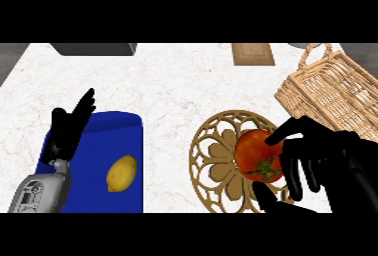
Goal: Pick the tomato from the placemat and place it in the basket
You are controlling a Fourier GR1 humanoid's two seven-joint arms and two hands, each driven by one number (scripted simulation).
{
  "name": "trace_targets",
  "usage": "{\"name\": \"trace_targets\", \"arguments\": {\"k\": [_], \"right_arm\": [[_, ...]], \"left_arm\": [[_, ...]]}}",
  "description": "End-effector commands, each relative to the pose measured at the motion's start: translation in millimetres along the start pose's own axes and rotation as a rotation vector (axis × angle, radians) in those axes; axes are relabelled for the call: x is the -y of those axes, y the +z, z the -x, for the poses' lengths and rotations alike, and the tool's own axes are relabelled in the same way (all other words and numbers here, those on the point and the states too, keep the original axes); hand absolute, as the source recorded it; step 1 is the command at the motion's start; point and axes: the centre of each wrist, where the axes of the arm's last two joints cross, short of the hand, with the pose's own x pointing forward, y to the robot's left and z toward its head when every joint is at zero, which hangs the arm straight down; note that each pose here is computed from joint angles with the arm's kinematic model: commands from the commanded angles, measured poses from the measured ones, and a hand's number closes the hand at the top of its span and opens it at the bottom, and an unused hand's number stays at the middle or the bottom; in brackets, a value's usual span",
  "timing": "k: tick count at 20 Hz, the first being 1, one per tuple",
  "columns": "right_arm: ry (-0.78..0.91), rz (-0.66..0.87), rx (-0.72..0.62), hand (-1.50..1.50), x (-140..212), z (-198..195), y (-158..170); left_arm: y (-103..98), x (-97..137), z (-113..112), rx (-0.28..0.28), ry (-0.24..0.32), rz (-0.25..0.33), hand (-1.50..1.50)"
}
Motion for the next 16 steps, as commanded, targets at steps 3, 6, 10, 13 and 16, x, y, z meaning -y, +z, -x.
{"name": "trace_targets", "arguments": {"k": [3, 6, 10, 13, 16], "right_arm": [[0.158, 0.089, -0.038, 1.5, 68, 7, -25], [0.243, 0.049, -0.104, 1.5, 93, 21, -57], [0.235, 0.017, -0.147, 1.5, 139, 61, -81], [0.276, 0.012, -0.182, 1.5, 178, 96, -83], [0.26, 0.027, -0.172, 1.5, 172, 126, -102]], "left_arm": [[0, -2, 1, -0.01, -0.003, -0.001, 0.0], [-2, 10, -9, -0.003, -0.001, -0.007, 0.0], [-5, -4, 1, 0.006, -0.001, -0.007, 0.0], [-3, 13, -6, 0.015, 0.0, -0.017, 0.0], [-2, 6, -15, 0.013, 0.006, -0.006, 0.0]]}}
